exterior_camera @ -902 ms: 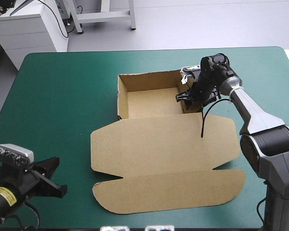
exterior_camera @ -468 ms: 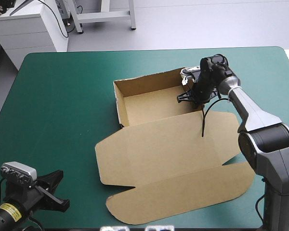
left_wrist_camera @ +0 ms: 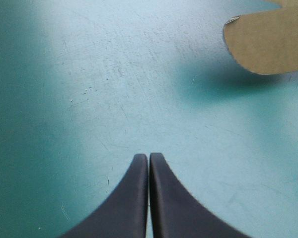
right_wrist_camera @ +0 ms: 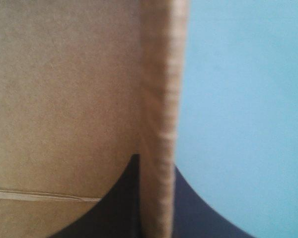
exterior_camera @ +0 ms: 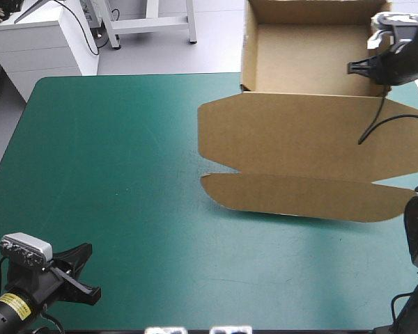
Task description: Fold the box
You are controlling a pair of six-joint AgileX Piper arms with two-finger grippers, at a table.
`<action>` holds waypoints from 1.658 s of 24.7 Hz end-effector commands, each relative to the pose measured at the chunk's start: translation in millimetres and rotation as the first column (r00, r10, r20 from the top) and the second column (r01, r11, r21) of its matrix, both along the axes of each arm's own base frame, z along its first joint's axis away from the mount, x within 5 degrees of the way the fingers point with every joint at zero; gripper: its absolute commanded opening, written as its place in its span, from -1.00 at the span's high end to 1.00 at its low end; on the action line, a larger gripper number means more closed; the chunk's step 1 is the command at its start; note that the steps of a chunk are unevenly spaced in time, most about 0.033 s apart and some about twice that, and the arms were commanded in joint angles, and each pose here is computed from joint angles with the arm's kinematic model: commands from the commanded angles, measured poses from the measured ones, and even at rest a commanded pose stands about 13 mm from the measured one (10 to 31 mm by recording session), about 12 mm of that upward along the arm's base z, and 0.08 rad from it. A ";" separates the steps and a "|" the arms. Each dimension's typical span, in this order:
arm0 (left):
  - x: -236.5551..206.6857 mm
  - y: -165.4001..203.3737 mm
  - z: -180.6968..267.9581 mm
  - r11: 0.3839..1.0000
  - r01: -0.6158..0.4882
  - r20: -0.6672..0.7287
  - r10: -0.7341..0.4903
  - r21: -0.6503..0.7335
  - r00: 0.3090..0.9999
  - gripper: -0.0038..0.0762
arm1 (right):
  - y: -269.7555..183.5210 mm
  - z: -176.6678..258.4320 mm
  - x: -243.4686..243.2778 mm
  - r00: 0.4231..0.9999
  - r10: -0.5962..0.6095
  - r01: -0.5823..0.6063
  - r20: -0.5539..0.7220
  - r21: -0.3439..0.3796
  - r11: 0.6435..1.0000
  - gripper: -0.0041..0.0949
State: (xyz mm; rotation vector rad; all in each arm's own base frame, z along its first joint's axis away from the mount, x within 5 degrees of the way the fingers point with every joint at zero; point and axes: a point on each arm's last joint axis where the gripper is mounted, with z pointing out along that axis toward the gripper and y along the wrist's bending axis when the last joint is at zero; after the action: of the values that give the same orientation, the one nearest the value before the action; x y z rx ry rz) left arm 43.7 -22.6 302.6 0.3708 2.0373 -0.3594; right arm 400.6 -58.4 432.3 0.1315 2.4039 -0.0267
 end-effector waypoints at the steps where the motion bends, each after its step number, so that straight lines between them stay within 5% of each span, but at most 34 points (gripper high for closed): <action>1: 2.8 -2.1 12.9 0.999 0.007 0.075 -0.004 -0.045 0.997 0.92 | -34.1 20.4 -21.1 0.995 -0.087 0.087 0.052 -0.003 0.996 0.96; 10: 5.6 -2.9 19.4 0.997 0.008 0.151 0.004 -0.078 0.989 0.92 | -111.5 -48.4 -5.8 0.971 -0.197 0.196 -0.135 -0.017 0.980 0.96; 20: 4.4 -2.4 15.6 0.998 0.006 0.112 0.001 -0.058 0.994 0.92 | -134.9 -109.4 16.3 0.938 -0.216 0.229 -0.270 0.019 0.973 0.87; 25: 4.4 -2.4 15.5 0.998 0.004 0.110 0.003 -0.061 0.994 0.92 | -137.3 -126.7 19.5 0.926 -0.211 0.232 -0.313 0.029 0.972 0.37; 28: 5.2 -2.8 11.7 0.998 0.002 0.096 0.004 -0.060 0.995 0.92 | -139.0 -117.2 14.0 0.924 -0.243 0.262 -0.296 0.024 0.965 -0.34; 30: 6.4 -3.3 6.7 0.999 0.001 0.085 0.004 -0.055 0.996 0.92 | -134.3 -87.1 1.0 0.939 -0.254 0.264 -0.233 0.014 0.964 -0.53; 32: 7.3 -3.8 2.5 0.999 0.000 0.076 0.004 -0.050 0.997 0.92 | -123.0 -48.1 -17.6 0.956 -0.256 0.262 -0.142 0.021 0.965 -0.54; 35: 7.7 -4.0 1.6 0.999 0.000 0.076 0.004 -0.050 0.997 0.92 | -78.1 22.9 -57.4 0.989 -0.134 0.123 0.068 0.147 0.981 -0.54; 37: 7.8 -4.1 1.8 0.999 0.000 0.079 0.004 -0.051 0.997 0.92 | -52.3 47.4 -83.5 0.988 -0.079 0.062 0.129 0.129 0.990 -0.52; 39: 7.8 -4.1 1.8 0.999 0.000 0.079 0.004 -0.051 0.997 0.92 | -27.5 58.7 -108.4 0.988 -0.022 0.006 0.152 0.104 0.995 -0.32; 41: 7.9 -4.1 1.9 0.999 0.000 0.080 0.004 -0.052 0.997 0.92 | -3.7 53.7 -127.5 0.991 0.043 -0.057 0.130 0.100 0.993 0.12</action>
State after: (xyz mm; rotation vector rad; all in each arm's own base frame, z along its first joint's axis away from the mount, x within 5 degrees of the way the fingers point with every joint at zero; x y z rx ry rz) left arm 48.7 -24.7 290.3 0.3695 2.0325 -0.3565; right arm 301.7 -85.5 472.1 0.2080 2.3137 0.1145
